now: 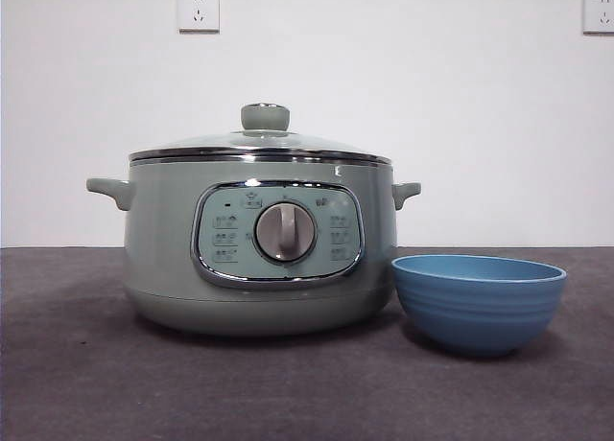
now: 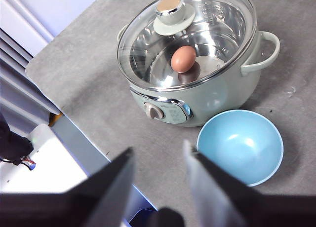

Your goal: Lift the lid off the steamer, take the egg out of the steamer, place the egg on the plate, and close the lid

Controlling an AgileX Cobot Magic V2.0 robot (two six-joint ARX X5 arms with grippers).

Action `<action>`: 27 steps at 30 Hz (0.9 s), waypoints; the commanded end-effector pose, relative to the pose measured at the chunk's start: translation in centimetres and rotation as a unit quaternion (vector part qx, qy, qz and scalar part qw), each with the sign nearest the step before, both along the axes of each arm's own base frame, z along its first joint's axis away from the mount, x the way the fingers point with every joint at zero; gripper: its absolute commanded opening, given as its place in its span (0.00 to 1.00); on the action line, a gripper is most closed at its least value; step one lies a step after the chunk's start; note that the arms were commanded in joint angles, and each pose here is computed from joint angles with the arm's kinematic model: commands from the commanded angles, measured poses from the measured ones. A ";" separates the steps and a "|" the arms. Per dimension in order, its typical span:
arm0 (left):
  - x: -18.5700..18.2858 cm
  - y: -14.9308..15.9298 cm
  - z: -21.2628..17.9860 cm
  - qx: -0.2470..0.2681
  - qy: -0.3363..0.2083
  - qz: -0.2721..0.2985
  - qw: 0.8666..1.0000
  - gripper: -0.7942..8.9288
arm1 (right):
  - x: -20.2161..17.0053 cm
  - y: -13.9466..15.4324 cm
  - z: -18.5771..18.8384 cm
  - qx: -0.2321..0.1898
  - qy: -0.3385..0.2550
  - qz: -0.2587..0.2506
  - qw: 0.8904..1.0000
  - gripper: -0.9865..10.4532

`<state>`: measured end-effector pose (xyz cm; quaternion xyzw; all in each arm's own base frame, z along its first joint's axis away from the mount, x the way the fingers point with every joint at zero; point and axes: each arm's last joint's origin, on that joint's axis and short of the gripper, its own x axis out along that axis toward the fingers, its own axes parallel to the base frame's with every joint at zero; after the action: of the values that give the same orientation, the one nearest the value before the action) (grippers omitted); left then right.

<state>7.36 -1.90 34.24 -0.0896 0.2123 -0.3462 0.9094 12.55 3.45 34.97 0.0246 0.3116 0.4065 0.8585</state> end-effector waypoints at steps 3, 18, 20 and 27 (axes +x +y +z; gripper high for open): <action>0.3 0.0 0.2 0.002 -0.011 -0.004 1.000 0.61 | 0.0 0.0 0.2 0.004 0.000 -0.002 1.000 0.53; 6.3 -1.5 4.2 0.021 0.003 -0.046 0.999 0.61 | 0.0 0.0 0.2 0.004 0.000 -0.002 1.000 0.53; 7.7 -2.2 4.8 0.039 0.000 -0.055 0.998 0.61 | 0.0 0.0 0.2 0.004 0.000 -0.002 1.000 0.53; 12.9 -6.3 5.5 0.081 -0.020 -0.066 0.994 0.60 | 0.0 0.0 0.2 0.003 0.000 -0.003 1.000 0.53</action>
<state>19.84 -7.64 39.53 -0.0090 0.2399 -0.3854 0.8910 12.55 3.46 34.97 0.0287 0.3140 0.4043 0.8586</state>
